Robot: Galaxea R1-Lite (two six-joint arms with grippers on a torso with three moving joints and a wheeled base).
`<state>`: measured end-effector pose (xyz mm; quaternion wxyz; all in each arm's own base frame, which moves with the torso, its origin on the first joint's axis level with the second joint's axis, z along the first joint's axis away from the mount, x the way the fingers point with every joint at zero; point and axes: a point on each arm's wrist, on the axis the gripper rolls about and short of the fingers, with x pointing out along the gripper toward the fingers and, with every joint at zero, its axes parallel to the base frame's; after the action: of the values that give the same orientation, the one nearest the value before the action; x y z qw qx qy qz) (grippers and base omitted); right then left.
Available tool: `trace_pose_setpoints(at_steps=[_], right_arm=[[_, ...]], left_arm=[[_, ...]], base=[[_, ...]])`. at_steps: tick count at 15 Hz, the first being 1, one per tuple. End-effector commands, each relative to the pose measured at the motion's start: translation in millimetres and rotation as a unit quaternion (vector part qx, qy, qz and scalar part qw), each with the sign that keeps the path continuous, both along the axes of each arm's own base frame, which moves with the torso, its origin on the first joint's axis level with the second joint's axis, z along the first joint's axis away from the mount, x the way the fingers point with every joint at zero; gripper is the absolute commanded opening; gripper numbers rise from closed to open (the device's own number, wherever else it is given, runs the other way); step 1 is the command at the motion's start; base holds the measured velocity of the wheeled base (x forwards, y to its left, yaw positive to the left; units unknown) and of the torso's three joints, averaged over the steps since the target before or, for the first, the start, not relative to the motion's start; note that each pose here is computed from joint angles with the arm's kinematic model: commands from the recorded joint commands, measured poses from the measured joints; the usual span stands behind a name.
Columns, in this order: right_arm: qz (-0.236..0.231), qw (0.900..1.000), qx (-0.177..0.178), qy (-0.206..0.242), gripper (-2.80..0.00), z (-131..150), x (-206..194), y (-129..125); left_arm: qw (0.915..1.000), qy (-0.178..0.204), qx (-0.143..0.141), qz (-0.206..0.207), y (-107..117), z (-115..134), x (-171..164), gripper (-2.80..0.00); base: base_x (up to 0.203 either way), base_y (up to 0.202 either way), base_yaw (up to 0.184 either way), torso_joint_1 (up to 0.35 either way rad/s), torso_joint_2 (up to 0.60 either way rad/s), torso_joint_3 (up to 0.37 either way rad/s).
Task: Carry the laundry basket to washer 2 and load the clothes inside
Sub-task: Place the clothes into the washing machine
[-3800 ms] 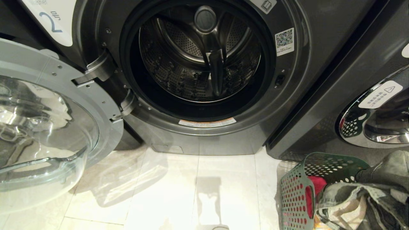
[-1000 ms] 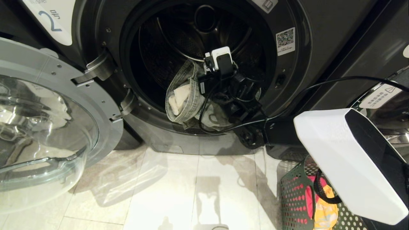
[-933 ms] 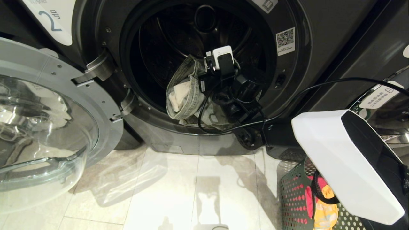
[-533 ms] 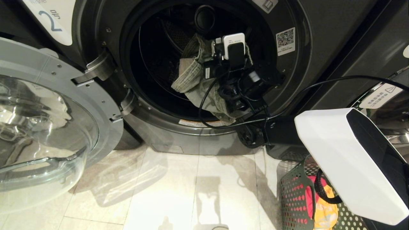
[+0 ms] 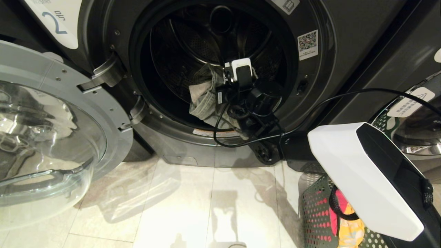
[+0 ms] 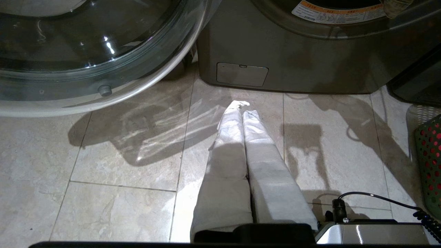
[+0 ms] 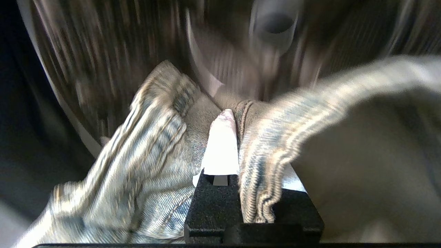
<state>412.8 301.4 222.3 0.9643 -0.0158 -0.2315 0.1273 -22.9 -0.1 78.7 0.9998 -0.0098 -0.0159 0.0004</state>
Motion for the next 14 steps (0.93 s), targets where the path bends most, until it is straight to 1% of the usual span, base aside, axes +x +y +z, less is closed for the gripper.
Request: trace_pose_setpoints(at_steps=[1, 2, 7, 8, 10, 11, 12, 14], right_arm=[[-0.001, 0.997, -0.001, 0.072, -2.8, -20, 15, -6], [-0.005, 0.997, 0.0, 0.076, -2.8, -22, 18, -10], [-0.01, 0.994, -0.01, 0.106, -2.8, -45, 28, -10], [-0.01, 0.994, -0.009, 0.109, -2.8, -45, 28, -10], [-0.01, 0.991, -0.02, 0.135, -2.8, -38, 25, -12], [-0.008, 0.988, -0.014, 0.151, -2.8, -33, 23, -13], [-0.005, 0.987, -0.005, 0.158, -2.8, -32, 23, -14], [-0.005, 0.987, -0.007, 0.162, -2.8, -37, 24, -13]], left_arm=[[1.0, 0.004, 0.0, 0.0, 0, -3, 1, -2.8], [1.0, 0.005, 0.0, 0.0, 0, -3, 1, -2.8], [1.0, 0.005, 0.0, 0.0, 0, -3, 1, -2.8], [1.0, 0.005, 0.0, 0.0, 0, -3, 1, -2.8], [1.0, 0.005, 0.0, 0.0, 0, -3, 1, -2.8], [1.0, 0.004, 0.0, 0.0, 0, -3, 1, -2.8], [1.0, 0.005, 0.0, 0.0, 0, -3, 1, -2.8], [1.0, 0.005, 0.0, 0.0, 0, -3, 1, -2.8]], base=[[0.0, 0.0, 0.0, 0.0, 0.0, 0.0], [0.0, 0.0, 0.0, 0.0, 0.0, 0.0], [0.0, 0.0, 0.0, 0.0, 0.0, 0.0], [0.0, 0.0, 0.0, 0.0, 0.0, 0.0], [0.0, 0.0, 0.0, 0.0, 0.0, 0.0], [0.0, 0.0, 0.0, 0.0, 0.0, 0.0], [0.0, 0.0, 0.0, 0.0, 0.0, 0.0], [0.0, 0.0, 0.0, 0.0, 0.0, 0.0]])
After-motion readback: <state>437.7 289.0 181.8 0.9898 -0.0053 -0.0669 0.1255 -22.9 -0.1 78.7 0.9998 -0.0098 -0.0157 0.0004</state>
